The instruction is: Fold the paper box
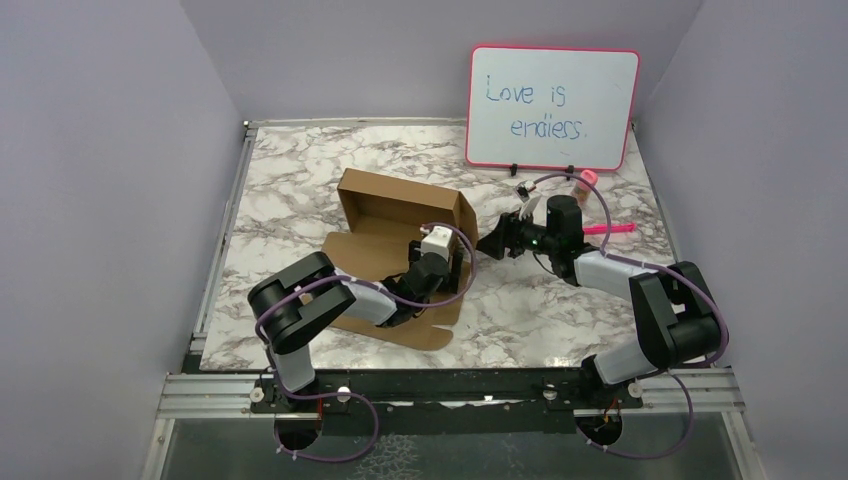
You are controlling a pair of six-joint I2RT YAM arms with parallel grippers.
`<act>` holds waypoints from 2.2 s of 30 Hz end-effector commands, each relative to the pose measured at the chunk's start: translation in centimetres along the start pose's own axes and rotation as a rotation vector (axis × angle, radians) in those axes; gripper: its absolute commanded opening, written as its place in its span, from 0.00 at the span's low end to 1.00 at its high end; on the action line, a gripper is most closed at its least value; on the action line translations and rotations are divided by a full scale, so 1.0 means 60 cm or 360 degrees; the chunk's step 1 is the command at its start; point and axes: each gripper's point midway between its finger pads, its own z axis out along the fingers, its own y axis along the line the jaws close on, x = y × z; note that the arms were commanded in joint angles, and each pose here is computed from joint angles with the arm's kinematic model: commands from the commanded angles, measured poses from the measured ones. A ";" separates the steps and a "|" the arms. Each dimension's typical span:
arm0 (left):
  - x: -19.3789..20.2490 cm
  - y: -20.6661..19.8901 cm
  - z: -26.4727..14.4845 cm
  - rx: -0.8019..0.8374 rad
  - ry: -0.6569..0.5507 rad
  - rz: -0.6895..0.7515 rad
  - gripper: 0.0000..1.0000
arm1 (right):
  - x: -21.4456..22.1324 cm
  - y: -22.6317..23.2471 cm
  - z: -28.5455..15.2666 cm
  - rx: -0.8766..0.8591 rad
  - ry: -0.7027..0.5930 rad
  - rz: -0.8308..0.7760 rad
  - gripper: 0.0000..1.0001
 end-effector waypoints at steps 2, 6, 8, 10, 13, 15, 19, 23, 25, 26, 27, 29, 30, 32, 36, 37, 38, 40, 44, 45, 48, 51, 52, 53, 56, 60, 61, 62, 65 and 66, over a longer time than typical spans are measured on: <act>0.083 0.035 -0.003 -0.0195 0.0277 0.0223 0.74 | -0.020 0.013 0.002 -0.0051 -0.0030 -0.0026 0.62; 0.097 0.046 -0.002 -0.0294 0.0350 0.0294 0.75 | -0.025 0.008 0.003 -0.0018 -0.0037 -0.0022 0.62; 0.099 0.052 -0.001 -0.0347 0.0371 0.0313 0.75 | -0.031 0.006 0.004 -0.0006 -0.0043 -0.0030 0.62; 0.100 0.053 0.000 -0.0369 0.0379 0.0317 0.75 | -0.036 0.005 0.006 0.0001 -0.0045 -0.0034 0.62; 0.091 0.042 -0.002 -0.0316 0.0348 0.0260 0.75 | -0.036 0.007 0.008 -0.0012 -0.0035 -0.0034 0.62; 0.076 0.028 -0.005 -0.0251 0.0298 0.0198 0.75 | -0.030 0.008 0.009 -0.0032 -0.0028 -0.0034 0.63; 0.048 0.003 -0.012 -0.0129 0.0210 0.0111 0.75 | -0.013 0.010 0.012 -0.0078 -0.0026 -0.0027 0.62; 0.040 -0.014 -0.017 -0.0028 0.0170 0.0056 0.74 | -0.008 0.006 0.022 -0.0086 -0.0058 -0.0053 0.62; 0.036 -0.019 -0.020 0.0007 0.0154 0.0034 0.74 | -0.006 0.005 0.026 -0.0089 -0.0071 -0.0060 0.62; 0.033 -0.022 -0.022 0.0027 0.0139 0.0023 0.73 | -0.004 0.005 0.027 -0.0090 -0.0073 -0.0060 0.62; 0.030 -0.023 -0.024 0.0042 0.0125 0.0012 0.72 | -0.002 0.007 0.029 -0.0097 -0.0073 -0.0063 0.62; 0.022 -0.025 -0.027 0.0063 0.0102 -0.0010 0.72 | 0.003 0.010 0.033 -0.0109 -0.0064 -0.0061 0.62; 0.017 -0.027 -0.029 0.0073 0.0090 -0.0019 0.71 | 0.005 0.011 0.034 -0.0113 -0.0062 -0.0064 0.62; 0.007 -0.031 -0.034 0.0095 0.0068 -0.0042 0.71 | 0.010 0.009 0.035 -0.0104 -0.0060 -0.0061 0.62; -0.017 -0.031 -0.050 0.0116 0.0009 -0.0073 0.71 | 0.009 0.005 0.034 -0.0072 -0.0072 -0.0071 0.63; -0.025 -0.030 -0.055 0.0121 -0.0011 -0.0083 0.72 | 0.009 0.004 0.034 -0.0067 -0.0072 -0.0073 0.62; -0.031 -0.027 -0.061 0.0121 -0.0027 -0.0093 0.72 | 0.008 0.004 0.034 -0.0067 -0.0073 -0.0080 0.63; -0.047 -0.023 -0.071 0.0126 -0.0067 -0.0116 0.72 | 0.010 0.002 0.035 -0.0069 -0.0068 -0.0080 0.63; -0.067 -0.014 -0.090 0.0136 -0.0124 -0.0147 0.69 | 0.011 0.004 0.038 -0.0089 -0.0064 -0.0091 0.63; -0.071 -0.011 -0.095 0.0136 -0.0133 -0.0157 0.68 | 0.011 0.005 0.039 -0.0099 -0.0063 -0.0096 0.63; -0.075 0.012 -0.105 0.0105 -0.0157 -0.0198 0.64 | 0.008 0.010 0.041 -0.0118 -0.0066 -0.0124 0.63; -0.065 0.054 -0.106 0.0024 -0.0137 -0.0251 0.59 | 0.006 0.016 0.043 -0.0137 -0.0069 -0.0159 0.64; -0.060 0.067 -0.105 0.0008 -0.0120 -0.0280 0.58 | 0.007 0.018 0.044 -0.0143 -0.0070 -0.0173 0.64; -0.056 0.087 -0.101 -0.0027 -0.0105 -0.0317 0.56 | 0.005 0.019 0.046 -0.0144 -0.0072 -0.0183 0.65; -0.038 0.116 -0.099 -0.0071 -0.0058 -0.0383 0.54 | 0.002 0.022 0.051 -0.0146 -0.0085 -0.0225 0.67; -0.013 0.129 -0.095 -0.0100 0.0020 -0.0409 0.53 | -0.005 0.025 0.060 -0.0146 -0.0104 -0.0293 0.69; -0.005 0.130 -0.094 -0.0106 0.0045 -0.0414 0.53 | -0.005 0.027 0.064 -0.0145 -0.0106 -0.0311 0.69; 0.003 0.130 -0.093 -0.0103 0.0070 -0.0417 0.52 | -0.008 0.028 0.068 -0.0143 -0.0113 -0.0334 0.70; 0.024 0.121 -0.089 -0.0065 0.0153 -0.0428 0.50 | -0.015 0.030 0.079 -0.0114 -0.0143 -0.0388 0.72; 0.034 0.119 -0.087 -0.0058 0.0183 -0.0436 0.48 | -0.018 0.030 0.082 -0.0105 -0.0162 -0.0408 0.73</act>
